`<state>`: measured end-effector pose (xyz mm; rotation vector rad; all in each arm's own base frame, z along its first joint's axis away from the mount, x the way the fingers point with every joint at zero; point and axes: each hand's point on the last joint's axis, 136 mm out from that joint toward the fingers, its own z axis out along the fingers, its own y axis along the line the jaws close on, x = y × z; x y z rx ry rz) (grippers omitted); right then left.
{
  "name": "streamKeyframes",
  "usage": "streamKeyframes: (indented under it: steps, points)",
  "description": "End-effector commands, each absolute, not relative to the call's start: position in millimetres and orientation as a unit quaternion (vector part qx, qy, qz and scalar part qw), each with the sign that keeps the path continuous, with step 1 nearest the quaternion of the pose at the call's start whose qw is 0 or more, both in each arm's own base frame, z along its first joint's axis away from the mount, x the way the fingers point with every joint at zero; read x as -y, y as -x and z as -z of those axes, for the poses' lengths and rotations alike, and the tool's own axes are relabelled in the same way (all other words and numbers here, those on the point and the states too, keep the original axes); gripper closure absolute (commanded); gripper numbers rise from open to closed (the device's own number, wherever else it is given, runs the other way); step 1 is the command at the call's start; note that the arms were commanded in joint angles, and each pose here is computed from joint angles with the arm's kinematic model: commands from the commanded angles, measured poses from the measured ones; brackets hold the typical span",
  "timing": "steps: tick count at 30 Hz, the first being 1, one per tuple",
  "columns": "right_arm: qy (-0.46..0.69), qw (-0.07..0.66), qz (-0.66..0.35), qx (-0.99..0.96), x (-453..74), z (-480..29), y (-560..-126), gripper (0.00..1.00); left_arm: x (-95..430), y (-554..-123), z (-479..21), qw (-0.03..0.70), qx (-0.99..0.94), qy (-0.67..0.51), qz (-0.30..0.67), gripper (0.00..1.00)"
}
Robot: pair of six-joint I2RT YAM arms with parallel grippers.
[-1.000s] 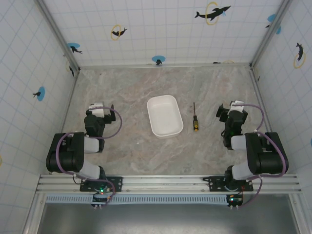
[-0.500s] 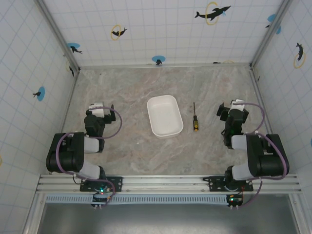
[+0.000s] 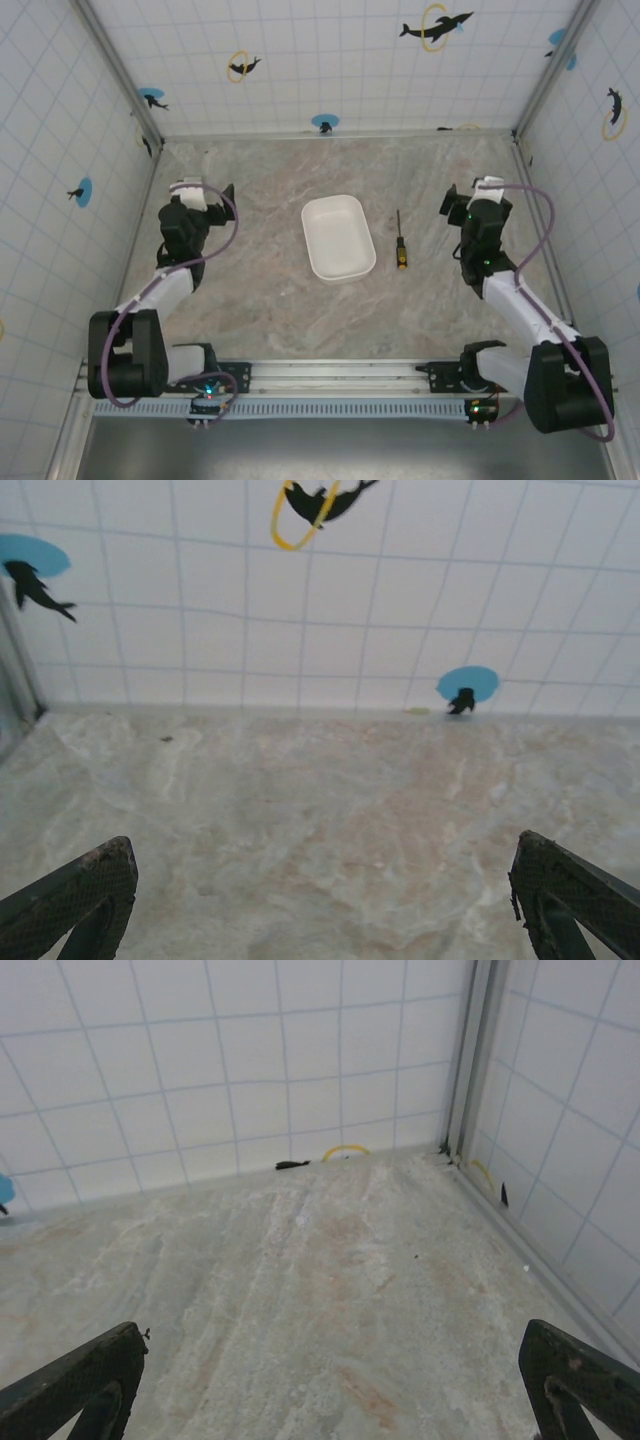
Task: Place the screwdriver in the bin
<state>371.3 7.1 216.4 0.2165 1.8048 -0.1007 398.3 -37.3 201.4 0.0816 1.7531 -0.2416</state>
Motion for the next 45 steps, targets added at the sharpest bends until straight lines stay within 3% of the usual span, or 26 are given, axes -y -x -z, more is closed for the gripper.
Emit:
streamKeyframes:
  steps: [1,9,24,45]
  points:
    - [-0.091,0.526,-0.008,-0.845,-26.4,-189.1,-361.0,0.01,69.2,-381.7,-162.2,0.545,-0.816,-0.02,0.189,0.02]
    - [-0.064,0.399,-0.077,-0.912,-73.1,-142.8,-337.6,0.01,109.7,-360.6,-139.9,0.493,-0.838,-0.014,0.233,0.02]
    - [-0.029,0.304,-0.092,-0.948,-131.4,-87.9,-307.7,0.0,125.6,-317.7,-112.9,0.444,-0.853,0.006,0.274,0.02]
    - [0.011,0.221,-0.039,-0.974,-153.8,-42.8,-315.9,0.39,142.5,-311.0,-102.7,0.415,-0.859,-0.006,0.299,0.02]
